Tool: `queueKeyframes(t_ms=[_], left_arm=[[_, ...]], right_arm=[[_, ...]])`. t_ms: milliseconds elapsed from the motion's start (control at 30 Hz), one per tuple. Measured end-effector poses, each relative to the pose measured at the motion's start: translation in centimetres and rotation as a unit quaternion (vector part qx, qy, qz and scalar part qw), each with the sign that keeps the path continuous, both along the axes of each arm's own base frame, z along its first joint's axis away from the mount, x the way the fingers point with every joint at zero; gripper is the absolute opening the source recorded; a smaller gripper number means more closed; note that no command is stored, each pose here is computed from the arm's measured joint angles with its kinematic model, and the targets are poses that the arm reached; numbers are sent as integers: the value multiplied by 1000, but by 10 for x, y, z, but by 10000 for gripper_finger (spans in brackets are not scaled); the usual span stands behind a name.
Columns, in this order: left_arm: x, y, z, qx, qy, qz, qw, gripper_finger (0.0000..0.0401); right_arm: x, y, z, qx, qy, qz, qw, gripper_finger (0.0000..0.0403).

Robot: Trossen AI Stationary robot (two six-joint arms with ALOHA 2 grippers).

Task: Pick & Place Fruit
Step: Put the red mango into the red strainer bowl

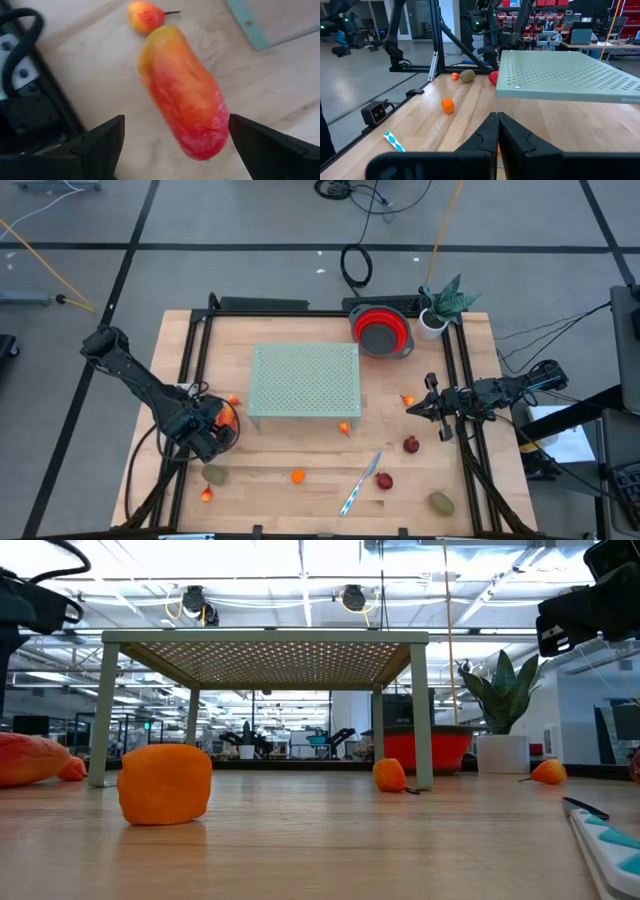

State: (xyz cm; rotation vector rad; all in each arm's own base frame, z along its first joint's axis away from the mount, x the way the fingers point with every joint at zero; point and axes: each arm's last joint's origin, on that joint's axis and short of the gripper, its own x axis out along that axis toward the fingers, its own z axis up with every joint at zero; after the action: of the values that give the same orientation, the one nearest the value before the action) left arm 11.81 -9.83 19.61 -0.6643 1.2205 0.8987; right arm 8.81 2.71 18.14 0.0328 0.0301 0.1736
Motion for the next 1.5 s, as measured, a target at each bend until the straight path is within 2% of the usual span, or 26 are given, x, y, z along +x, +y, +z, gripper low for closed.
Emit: queueKeyframes(t_ms=[100, 333, 467, 633, 833, 1167, 1500], left_arm=[[0, 0, 0, -1, -1, 0, 1000, 351], [10, -3, -6, -41, -35, 17, 998, 351], [7, 4, -15, -37, -22, 53, 998, 351], [6, 6, -23, -44, -15, 64, 997, 351], [3, 10, -29, -36, -13, 80, 996, 351], [3, 10, -31, -35, -15, 75, 996, 351], [5, 11, -31, -8, -39, 72, 997, 351]], right_arm=[[0, 0, 0, 0, 0, 0, 1000, 4], [0, 0, 0, 0, 0, 0, 1000, 4], [0, 0, 0, 0, 0, 0, 1000, 4], [0, 0, 0, 0, 0, 0, 1000, 4], [0, 0, 0, 0, 0, 0, 1000, 4], [0, 0, 0, 0, 0, 0, 1000, 4], [0, 0, 0, 0, 0, 0, 1000, 4]])
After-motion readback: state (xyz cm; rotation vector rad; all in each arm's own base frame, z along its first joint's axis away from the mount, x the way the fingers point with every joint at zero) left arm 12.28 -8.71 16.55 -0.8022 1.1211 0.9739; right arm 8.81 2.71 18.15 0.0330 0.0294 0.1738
